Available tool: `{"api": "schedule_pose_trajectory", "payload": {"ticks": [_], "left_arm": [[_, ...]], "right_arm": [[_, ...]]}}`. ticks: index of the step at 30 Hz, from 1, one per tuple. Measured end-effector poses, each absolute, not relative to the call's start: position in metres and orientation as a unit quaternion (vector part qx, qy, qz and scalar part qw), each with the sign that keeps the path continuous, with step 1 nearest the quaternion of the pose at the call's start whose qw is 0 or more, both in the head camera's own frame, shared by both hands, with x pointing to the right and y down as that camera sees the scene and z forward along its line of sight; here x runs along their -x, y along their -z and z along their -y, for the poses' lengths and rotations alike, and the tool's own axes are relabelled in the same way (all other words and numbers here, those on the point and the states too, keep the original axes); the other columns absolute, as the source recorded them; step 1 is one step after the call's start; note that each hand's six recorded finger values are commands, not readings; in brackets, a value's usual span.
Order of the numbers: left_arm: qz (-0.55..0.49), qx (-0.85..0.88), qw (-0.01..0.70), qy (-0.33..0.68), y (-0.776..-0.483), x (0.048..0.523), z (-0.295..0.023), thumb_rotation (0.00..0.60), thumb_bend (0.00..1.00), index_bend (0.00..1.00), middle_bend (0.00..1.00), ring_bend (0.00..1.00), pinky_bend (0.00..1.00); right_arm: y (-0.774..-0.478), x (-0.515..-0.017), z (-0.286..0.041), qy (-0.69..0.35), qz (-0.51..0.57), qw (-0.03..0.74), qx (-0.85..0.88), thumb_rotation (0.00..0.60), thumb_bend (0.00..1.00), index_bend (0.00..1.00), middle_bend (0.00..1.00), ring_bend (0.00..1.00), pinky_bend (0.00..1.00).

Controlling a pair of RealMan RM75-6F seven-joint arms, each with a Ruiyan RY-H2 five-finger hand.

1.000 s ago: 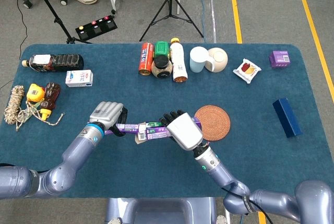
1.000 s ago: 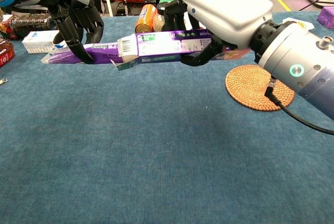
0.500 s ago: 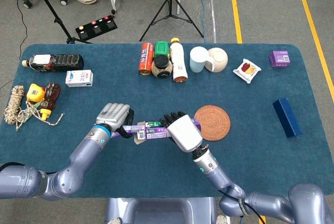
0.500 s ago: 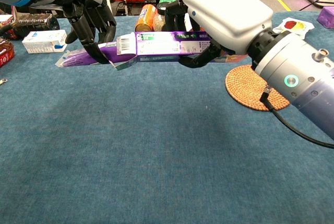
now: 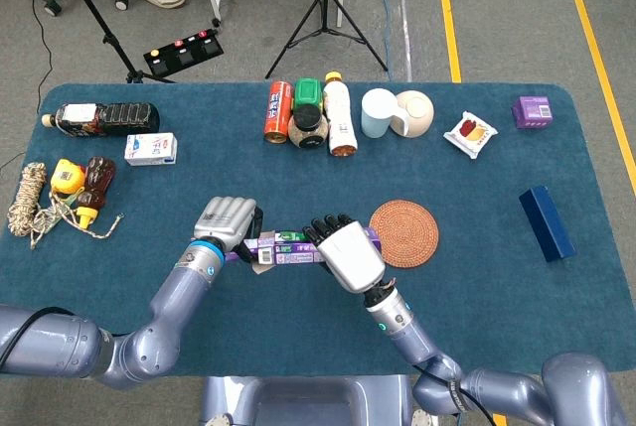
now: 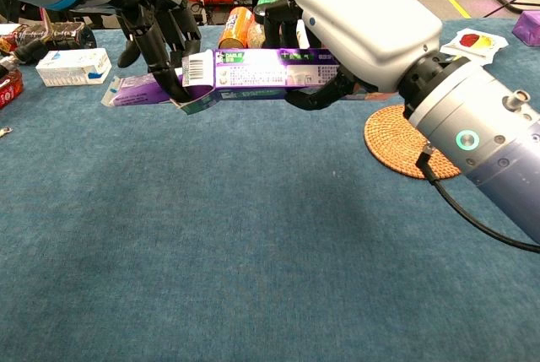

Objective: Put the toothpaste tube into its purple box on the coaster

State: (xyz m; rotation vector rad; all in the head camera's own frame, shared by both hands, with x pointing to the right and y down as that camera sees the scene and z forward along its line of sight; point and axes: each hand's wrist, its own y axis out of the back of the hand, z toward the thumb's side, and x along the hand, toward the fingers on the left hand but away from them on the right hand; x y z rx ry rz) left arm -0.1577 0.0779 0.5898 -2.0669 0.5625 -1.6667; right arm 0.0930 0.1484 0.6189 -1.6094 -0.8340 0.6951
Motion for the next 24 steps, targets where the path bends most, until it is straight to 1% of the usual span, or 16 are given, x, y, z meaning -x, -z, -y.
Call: {"api": "schedule_pose_trajectory", "payload": {"ticks": [5,7,10,13,15,16,18,20,21,24], "left_arm": [[-0.220,0.751,0.210,0.586,-0.586,0.146,-0.078,0.600,0.29,0.71,0.59,0.52,0.66],[-0.227,0.751,0.215,0.581,-0.584,0.143,-0.077,0.600,0.28,0.71,0.57,0.52,0.65],[-0.233,0.753,0.221,0.574,-0.581,0.139,-0.078,0.600,0.28,0.65,0.48,0.47,0.61],[-0.235,0.752,0.225,0.574,-0.581,0.138,-0.081,0.600,0.28,0.50,0.34,0.37,0.56],[-0.237,0.751,0.226,0.574,-0.581,0.138,-0.082,0.600,0.28,0.35,0.21,0.28,0.53],[-0.238,0.751,0.226,0.573,-0.581,0.138,-0.082,0.600,0.28,0.29,0.17,0.25,0.51],[-0.242,0.753,0.227,0.569,-0.579,0.137,-0.083,0.600,0.28,0.12,0.06,0.18,0.47],[-0.248,0.756,0.227,0.562,-0.576,0.137,-0.083,0.600,0.27,0.03,0.01,0.15,0.46],[-0.252,0.757,0.227,0.558,-0.574,0.137,-0.082,0.600,0.27,0.01,0.00,0.15,0.46],[-0.263,0.762,0.229,0.546,-0.566,0.138,-0.081,0.600,0.27,0.00,0.00,0.15,0.46]], "right_arm": [[-0.618,-0.094,-0.149,-0.293,0.358,0.559,0.688,0.600,0.44,0.51,0.58,0.56,0.67],[-0.617,-0.095,-0.148,-0.291,0.361,0.556,0.690,0.600,0.44,0.51,0.58,0.56,0.67],[-0.616,-0.095,-0.148,-0.290,0.365,0.552,0.691,0.600,0.44,0.51,0.58,0.57,0.67],[-0.615,-0.096,-0.147,-0.289,0.371,0.545,0.695,0.600,0.45,0.52,0.59,0.57,0.67],[-0.615,-0.096,-0.147,-0.288,0.379,0.531,0.701,0.600,0.45,0.52,0.59,0.57,0.68],[-0.614,-0.097,-0.145,-0.288,0.386,0.520,0.706,0.600,0.46,0.53,0.59,0.57,0.68],[-0.614,-0.100,-0.143,-0.289,0.394,0.507,0.710,0.600,0.46,0.53,0.60,0.58,0.68],[-0.614,-0.104,-0.140,-0.293,0.400,0.498,0.711,0.600,0.46,0.53,0.60,0.58,0.68],[-0.615,-0.105,-0.139,-0.294,0.402,0.495,0.712,0.600,0.47,0.53,0.60,0.58,0.68],[-0.616,-0.110,-0.137,-0.296,0.409,0.484,0.715,0.600,0.48,0.53,0.61,0.58,0.68]]}}
